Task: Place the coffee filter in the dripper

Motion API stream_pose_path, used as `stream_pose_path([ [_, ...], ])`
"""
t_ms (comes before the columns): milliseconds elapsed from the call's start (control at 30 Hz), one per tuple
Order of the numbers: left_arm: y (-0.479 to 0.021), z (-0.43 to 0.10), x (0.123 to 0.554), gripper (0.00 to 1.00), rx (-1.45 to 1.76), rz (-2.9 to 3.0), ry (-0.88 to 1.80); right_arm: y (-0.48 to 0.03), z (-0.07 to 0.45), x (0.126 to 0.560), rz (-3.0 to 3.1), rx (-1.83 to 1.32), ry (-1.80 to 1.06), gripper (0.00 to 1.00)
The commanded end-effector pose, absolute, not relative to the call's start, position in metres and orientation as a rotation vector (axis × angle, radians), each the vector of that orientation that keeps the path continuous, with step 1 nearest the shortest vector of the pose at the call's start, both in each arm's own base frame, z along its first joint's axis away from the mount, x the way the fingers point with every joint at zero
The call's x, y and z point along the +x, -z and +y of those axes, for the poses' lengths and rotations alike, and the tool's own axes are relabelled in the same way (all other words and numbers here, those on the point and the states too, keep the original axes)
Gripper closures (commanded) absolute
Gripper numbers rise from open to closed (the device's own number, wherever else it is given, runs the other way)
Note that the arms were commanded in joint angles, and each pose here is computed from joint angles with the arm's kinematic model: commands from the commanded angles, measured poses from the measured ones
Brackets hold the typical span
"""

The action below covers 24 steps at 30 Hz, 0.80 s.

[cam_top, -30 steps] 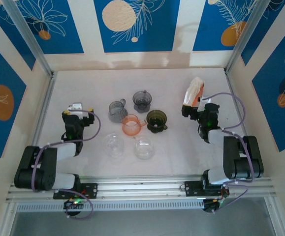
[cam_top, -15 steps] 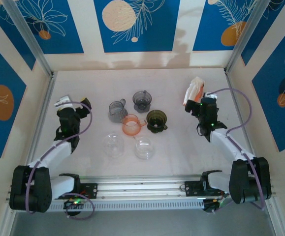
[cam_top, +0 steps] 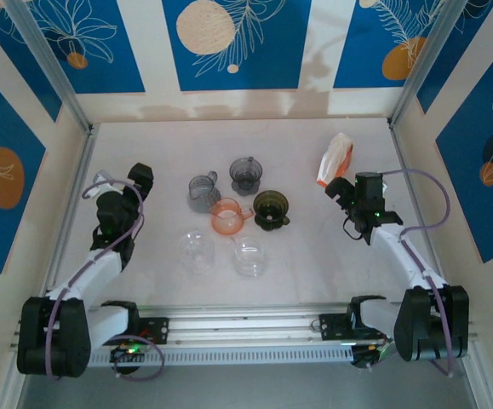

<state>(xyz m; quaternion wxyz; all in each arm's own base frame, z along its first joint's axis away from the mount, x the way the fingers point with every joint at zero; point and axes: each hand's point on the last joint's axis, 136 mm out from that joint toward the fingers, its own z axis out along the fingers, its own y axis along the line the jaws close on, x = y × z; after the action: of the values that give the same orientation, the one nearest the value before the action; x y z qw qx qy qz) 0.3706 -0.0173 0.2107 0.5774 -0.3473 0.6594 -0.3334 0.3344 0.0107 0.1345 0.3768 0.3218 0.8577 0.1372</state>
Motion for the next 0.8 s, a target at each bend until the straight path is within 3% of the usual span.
stream_pose_path([
  [0, -0.230, -0.039, 0.372, 0.00, -0.747, 1.472, 1.054, -0.157, 0.045, 0.338, 2.198, 0.672, -0.490, 0.01],
  [200, -0.221, -0.123, 0.380, 0.01, -0.500, 1.734, 1.459, -0.154, 0.091, 0.326, 2.327, 0.430, -0.461, 0.01],
  [367, -0.210, -0.159, 0.349, 0.19, -0.433, 1.776, 1.682, -0.145, 0.123, 0.315, 2.401, 0.304, -0.458, 0.03],
  [500, -0.178, -0.162, 0.314, 0.22, -0.408, 2.005, 1.446, -0.135, 0.135, 0.312, 2.447, 0.263, -0.426, 0.04],
  [667, -0.190, -0.133, 0.277, 0.10, -0.350, 2.123, 1.032, -0.127, 0.143, 0.313, 2.475, 0.236, -0.369, 0.04],
  [767, -0.190, -0.116, 0.261, 0.10, -0.374, 2.174, 0.894, -0.126, 0.147, 0.314, 2.481, 0.218, -0.343, 0.04],
])
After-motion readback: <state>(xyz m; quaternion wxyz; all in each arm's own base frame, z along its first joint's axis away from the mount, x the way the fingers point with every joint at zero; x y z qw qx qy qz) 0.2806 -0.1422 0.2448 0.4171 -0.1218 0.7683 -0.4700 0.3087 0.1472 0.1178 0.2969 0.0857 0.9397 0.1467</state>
